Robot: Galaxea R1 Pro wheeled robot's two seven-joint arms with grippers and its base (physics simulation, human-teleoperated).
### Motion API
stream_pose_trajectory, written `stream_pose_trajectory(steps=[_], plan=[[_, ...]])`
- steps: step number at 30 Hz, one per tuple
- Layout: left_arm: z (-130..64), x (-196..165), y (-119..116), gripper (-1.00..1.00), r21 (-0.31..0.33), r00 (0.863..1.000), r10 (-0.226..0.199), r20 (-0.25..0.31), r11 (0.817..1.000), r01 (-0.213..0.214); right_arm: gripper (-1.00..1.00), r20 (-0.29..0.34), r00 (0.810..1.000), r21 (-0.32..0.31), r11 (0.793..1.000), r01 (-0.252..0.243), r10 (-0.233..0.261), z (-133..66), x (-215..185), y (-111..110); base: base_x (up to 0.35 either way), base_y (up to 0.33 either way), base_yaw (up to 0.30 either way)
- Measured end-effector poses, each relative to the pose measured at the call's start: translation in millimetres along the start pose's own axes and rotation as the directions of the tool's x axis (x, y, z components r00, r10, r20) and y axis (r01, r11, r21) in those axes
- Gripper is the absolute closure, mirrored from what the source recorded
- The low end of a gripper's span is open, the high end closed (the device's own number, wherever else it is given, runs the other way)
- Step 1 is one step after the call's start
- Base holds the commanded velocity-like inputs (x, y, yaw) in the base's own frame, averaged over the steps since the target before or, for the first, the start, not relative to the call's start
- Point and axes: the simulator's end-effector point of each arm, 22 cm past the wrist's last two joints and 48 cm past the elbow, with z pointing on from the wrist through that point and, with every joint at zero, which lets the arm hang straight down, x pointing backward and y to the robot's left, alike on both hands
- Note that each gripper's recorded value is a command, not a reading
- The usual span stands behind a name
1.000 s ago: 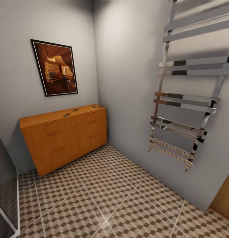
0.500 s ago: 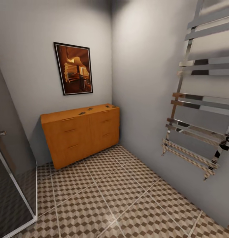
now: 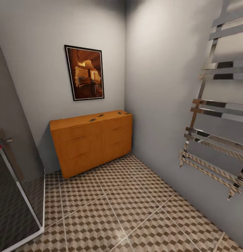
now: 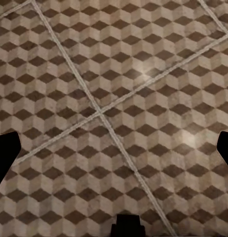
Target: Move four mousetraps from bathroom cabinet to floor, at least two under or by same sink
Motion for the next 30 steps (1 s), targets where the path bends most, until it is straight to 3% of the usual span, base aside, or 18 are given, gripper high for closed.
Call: stream_pose_trajectory(steps=[11,30], plan=[[-0.1,0.0,-0.1,-1.00,0.000,1.000,0.000,0.000,1.000,0.000,-1.00,0.001,1.000,0.000,1.000,0.000,0.000,0.0,-0.4,0.0,0.306,-0.095,0.000],[-0.1,-0.2,0.0,-1.00,0.000,1.000,0.000,0.000,1.000,0.000,-1.00,0.001,1.000,0.000,1.000,0.000,0.000,-0.1,-0.3,0.0,0.329,-0.006,0.000]])
